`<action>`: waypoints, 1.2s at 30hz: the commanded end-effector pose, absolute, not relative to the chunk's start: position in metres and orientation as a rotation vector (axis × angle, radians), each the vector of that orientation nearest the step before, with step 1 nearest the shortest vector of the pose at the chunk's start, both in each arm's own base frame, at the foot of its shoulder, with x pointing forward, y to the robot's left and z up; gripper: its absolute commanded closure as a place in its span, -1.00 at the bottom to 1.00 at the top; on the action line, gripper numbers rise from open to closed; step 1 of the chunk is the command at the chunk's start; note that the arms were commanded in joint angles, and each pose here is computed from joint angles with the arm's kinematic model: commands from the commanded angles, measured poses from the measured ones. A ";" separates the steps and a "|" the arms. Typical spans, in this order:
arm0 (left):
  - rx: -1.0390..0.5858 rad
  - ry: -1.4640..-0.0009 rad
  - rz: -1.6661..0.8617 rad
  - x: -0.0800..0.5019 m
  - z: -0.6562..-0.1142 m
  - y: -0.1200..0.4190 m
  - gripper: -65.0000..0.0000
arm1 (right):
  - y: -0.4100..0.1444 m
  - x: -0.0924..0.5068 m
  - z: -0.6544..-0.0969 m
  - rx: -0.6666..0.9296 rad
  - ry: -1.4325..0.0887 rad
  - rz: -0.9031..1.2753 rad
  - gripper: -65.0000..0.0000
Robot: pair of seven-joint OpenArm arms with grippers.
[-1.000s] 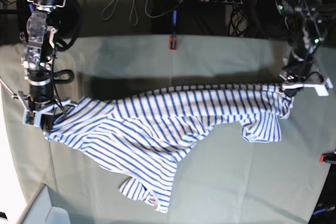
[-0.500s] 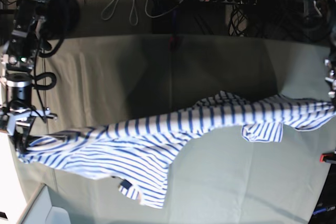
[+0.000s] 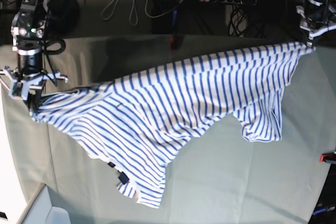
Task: Layout the t-shirt on the table in an organized manner, then fold the t-shirt properly
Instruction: 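Lift the shirt with both grippers and shake it out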
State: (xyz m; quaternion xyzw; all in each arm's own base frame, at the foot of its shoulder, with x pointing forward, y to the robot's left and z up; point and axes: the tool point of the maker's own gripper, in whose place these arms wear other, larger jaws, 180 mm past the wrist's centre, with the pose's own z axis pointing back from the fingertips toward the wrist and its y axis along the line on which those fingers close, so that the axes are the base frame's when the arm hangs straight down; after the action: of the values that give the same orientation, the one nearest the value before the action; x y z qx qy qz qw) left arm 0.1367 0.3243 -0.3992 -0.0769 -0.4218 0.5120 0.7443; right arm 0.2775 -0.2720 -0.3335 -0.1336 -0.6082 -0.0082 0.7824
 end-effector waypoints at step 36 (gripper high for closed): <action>-0.293 -0.818 1.190 0.169 -0.452 0.292 0.55 | -0.276 0.280 -0.326 -0.302 -1.344 -0.019 1.00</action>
State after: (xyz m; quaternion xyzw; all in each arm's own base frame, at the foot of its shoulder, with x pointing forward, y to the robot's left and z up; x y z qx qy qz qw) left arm 0.1639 0.2867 -0.4596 -0.1338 -0.3600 0.5441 0.7460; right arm 0.2750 -0.2722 -0.3421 -0.1315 -0.5988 -0.0103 0.7900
